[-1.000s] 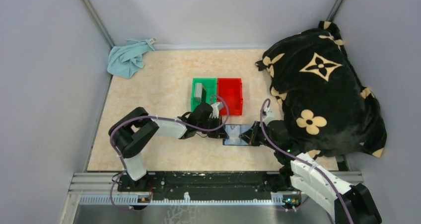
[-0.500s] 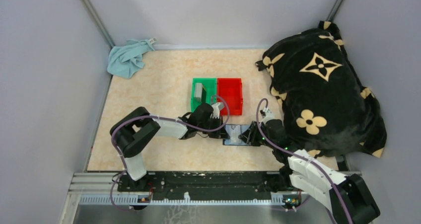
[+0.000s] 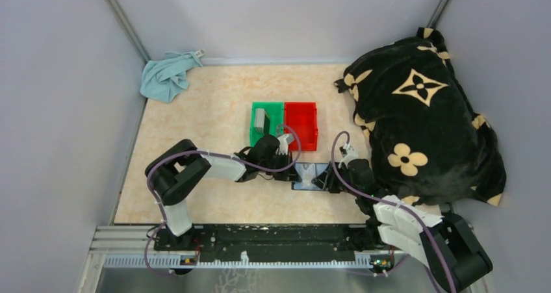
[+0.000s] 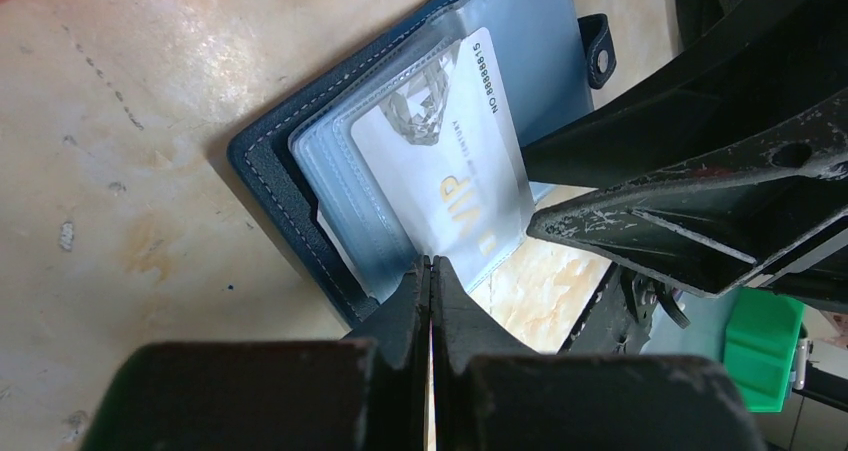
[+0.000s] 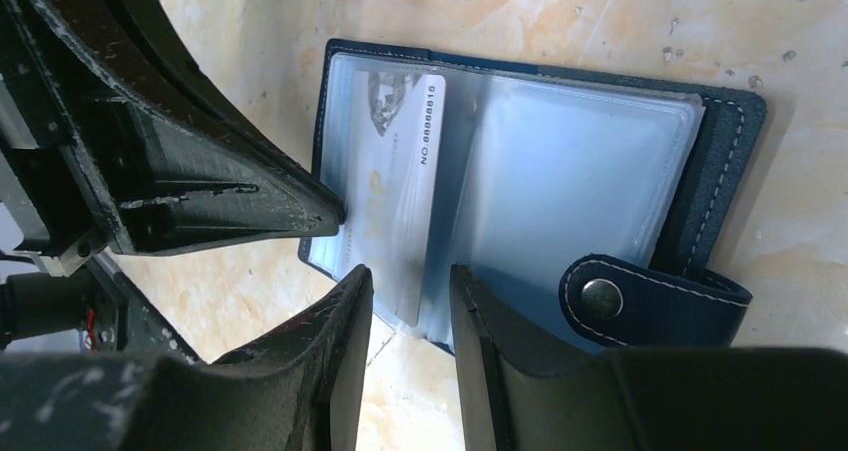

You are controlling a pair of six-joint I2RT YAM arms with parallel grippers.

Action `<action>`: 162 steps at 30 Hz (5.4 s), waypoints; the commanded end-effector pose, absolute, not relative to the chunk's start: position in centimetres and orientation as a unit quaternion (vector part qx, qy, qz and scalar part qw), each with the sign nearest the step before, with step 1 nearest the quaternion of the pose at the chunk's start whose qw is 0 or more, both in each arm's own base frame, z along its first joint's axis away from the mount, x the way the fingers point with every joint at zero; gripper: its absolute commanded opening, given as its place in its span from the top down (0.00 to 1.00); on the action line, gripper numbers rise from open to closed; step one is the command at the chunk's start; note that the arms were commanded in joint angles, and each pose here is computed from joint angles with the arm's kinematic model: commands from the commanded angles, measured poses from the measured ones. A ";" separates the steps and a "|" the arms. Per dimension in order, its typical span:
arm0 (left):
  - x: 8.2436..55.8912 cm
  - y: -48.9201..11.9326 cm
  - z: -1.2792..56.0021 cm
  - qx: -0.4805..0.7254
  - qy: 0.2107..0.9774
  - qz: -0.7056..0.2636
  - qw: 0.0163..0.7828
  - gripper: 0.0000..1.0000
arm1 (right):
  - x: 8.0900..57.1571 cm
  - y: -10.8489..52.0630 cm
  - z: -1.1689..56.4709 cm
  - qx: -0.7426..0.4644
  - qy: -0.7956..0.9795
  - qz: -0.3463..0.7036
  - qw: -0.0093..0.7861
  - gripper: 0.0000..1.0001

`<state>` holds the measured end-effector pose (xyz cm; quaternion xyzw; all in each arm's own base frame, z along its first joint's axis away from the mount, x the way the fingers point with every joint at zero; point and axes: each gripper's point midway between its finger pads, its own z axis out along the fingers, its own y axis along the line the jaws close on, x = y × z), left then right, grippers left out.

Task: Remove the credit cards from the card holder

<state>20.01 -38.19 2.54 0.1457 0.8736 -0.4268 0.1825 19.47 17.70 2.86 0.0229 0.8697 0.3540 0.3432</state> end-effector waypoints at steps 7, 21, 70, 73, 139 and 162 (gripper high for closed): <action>19.4 -37.9 0.5 0.146 0.888 -0.407 0.159 1.00 | 19.3 20.1 6.0 -0.021 0.818 0.446 0.362 0.69; 19.4 -38.0 0.5 0.147 0.888 -0.407 0.157 1.00 | 19.2 20.3 6.6 -0.031 0.813 0.452 0.365 0.83; 19.9 -37.5 8.9 0.161 0.815 -0.483 0.276 0.60 | 20.5 17.7 15.3 0.001 0.759 0.470 0.451 1.00; 19.3 -37.4 11.7 0.173 0.783 -0.515 0.301 0.55 | 19.9 18.8 18.4 -0.006 0.714 0.531 0.457 1.00; 16.5 -38.7 21.8 0.195 0.617 -0.685 0.336 1.00 | 18.0 19.6 22.5 -0.058 0.678 0.568 0.464 0.81; 12.9 -37.3 22.2 0.275 0.610 -0.681 0.298 0.89 | 19.1 20.0 27.4 -0.099 0.645 0.567 0.502 1.00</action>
